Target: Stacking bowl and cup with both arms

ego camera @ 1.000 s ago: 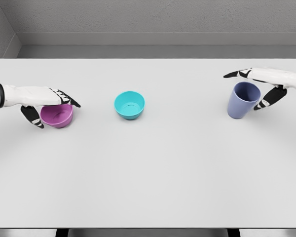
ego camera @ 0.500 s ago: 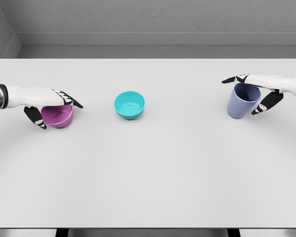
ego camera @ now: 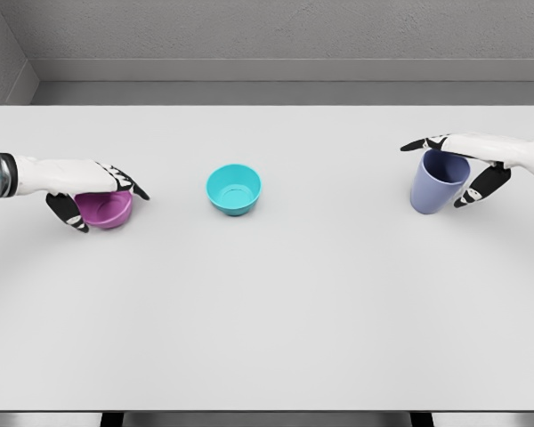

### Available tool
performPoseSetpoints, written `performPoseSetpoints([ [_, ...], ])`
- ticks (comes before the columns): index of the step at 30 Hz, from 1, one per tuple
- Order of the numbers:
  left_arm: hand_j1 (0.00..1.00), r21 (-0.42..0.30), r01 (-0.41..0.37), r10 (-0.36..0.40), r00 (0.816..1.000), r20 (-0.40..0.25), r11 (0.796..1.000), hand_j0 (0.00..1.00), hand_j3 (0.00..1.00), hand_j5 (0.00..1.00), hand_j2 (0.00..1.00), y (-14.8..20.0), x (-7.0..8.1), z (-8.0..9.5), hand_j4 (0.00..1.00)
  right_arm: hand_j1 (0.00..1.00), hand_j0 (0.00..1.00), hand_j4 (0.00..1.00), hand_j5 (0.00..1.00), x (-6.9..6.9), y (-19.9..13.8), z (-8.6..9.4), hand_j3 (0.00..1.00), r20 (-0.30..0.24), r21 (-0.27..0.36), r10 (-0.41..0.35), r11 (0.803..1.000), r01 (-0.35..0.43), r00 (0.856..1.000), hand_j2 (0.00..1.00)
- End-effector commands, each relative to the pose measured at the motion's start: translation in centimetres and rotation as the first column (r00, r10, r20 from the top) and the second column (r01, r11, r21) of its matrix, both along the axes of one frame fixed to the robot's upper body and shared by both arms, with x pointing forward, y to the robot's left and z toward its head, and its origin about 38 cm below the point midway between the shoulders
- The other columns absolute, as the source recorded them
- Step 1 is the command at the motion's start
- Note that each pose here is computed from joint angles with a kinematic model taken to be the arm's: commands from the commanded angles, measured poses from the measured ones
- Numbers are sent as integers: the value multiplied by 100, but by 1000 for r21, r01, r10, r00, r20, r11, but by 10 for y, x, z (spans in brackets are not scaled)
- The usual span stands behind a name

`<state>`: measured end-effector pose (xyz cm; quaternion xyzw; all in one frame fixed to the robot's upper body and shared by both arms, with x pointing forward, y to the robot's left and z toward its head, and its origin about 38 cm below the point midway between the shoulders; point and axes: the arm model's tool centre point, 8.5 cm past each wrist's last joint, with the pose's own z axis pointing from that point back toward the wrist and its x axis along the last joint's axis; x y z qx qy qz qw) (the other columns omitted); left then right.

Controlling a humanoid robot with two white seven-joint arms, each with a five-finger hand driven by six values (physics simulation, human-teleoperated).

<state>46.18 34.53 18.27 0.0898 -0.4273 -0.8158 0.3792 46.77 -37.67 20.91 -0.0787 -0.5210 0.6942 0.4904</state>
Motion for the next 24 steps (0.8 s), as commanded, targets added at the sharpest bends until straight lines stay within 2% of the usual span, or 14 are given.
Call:
performPoseSetpoints([
  [1, 85, -6, -5, 5, 1000, 1, 1000, 85, 85, 85, 85, 1, 0, 1, 85, 100, 100, 100, 100, 0, 0, 0, 100, -1, 4, -3, 1000, 3, 1000, 100],
  [8, 79, -9, 1, 0, 1000, 17, 1000, 79, 79, 79, 79, 0, 2, 9, 79, 97, 97, 97, 97, 2, -1, -2, 97, -4, 1, -10, 1000, 10, 1000, 97],
  [18, 78, -12, 28, -27, 998, 55, 1000, 78, 78, 78, 78, -8, 4, 25, 78, 64, 64, 64, 64, 2, -1, -2, 64, -5, 1, -9, 1000, 9, 1000, 64],
  [24, 76, -7, 41, -41, 996, 75, 999, 76, 76, 76, 76, -14, 8, 32, 76, 61, 61, 61, 61, 2, 0, 0, 61, 0, -2, -4, 1000, 4, 1000, 61],
])
